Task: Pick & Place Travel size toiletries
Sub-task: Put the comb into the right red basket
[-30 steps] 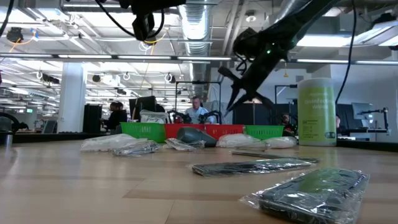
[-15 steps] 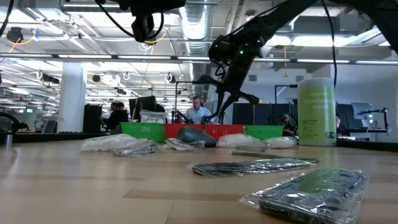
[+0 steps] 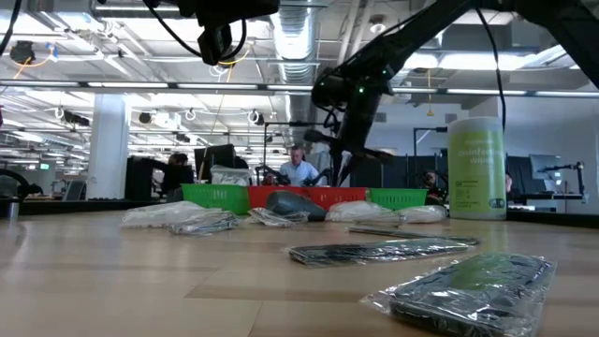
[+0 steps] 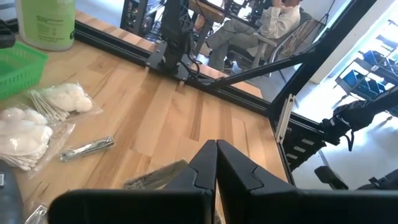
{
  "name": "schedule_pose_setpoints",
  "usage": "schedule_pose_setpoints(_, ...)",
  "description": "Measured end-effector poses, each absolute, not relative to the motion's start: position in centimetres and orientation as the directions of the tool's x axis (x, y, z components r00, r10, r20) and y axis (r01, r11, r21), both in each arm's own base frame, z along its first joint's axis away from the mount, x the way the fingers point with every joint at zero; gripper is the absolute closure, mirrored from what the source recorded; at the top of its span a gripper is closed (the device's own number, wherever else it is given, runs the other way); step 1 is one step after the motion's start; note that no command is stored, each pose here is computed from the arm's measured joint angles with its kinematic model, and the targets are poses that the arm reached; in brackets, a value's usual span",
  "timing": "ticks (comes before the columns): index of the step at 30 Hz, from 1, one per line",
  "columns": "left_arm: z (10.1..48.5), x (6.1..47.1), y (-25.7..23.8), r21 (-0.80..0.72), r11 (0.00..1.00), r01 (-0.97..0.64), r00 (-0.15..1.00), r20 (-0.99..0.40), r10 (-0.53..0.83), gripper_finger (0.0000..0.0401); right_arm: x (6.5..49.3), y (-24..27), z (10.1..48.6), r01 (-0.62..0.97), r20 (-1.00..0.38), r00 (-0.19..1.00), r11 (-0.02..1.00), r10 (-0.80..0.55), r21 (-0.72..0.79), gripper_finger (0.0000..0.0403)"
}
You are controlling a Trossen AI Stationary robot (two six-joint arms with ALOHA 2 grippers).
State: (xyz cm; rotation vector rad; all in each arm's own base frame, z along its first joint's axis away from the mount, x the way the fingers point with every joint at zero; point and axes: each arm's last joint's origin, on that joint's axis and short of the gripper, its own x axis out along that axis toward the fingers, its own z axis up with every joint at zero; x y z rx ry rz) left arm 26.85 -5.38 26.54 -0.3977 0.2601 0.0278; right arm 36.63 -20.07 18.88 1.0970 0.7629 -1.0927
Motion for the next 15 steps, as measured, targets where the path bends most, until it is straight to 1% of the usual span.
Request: schedule_pose_setpoints(15, 26.5, 26.8, -5.5, -0.384, 0.920, -0.077, 0.964, -0.263, -0.029, 0.0399, 35.9, -21.0, 18.7, 0.962, -0.910, 0.269, 0.052, -0.316, 0.267, 0.0403)
